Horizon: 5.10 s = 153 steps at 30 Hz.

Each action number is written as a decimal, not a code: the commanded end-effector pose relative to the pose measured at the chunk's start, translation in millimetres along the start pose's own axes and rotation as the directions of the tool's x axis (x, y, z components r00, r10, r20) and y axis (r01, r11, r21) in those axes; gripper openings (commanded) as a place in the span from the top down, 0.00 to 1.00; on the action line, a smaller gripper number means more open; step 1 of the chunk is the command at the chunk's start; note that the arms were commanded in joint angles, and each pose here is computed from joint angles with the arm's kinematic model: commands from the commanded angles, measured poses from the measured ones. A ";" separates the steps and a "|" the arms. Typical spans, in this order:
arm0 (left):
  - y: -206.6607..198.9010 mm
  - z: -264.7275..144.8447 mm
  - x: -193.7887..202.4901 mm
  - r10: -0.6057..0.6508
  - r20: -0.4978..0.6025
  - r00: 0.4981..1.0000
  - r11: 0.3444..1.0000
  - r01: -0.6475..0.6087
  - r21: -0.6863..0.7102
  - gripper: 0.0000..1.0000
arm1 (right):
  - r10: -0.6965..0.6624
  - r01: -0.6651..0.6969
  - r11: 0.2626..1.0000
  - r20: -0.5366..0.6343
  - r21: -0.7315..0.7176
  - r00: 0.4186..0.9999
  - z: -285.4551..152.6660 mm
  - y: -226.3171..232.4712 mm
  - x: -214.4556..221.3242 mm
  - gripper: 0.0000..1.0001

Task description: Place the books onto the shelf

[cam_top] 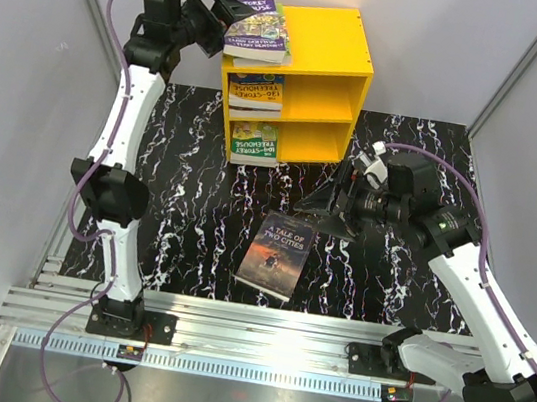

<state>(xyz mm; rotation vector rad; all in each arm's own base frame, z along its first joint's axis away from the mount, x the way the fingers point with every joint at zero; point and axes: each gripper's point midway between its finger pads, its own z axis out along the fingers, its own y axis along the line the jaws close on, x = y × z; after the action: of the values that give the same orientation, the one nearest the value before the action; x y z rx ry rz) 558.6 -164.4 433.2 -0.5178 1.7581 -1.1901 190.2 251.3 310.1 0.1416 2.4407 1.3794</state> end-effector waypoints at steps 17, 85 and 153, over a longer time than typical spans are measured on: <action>58.4 -18.7 28.4 0.091 -0.143 0.986 0.973 -0.119 -0.200 0.01 | -0.017 0.016 1.000 -0.024 -0.023 1.000 -5.8 -4.0 8.4 0.00; 394.1 1.1 6.7 -0.010 -0.103 0.995 0.739 -0.062 -0.671 0.01 | 0.219 -0.212 0.949 -0.006 0.234 0.976 37.5 -82.4 -4.2 0.00; 191.4 -187.6 150.5 -0.146 -0.444 0.884 0.982 0.075 -0.173 1.00 | 0.232 -0.248 0.968 -0.210 -0.048 0.950 153.2 -75.3 -53.7 0.00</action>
<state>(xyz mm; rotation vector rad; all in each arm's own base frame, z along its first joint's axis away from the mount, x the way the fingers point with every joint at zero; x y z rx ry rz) 399.9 -71.7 179.4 -0.6065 2.3053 -1.1550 294.4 308.4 166.7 0.3983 2.7093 1.4811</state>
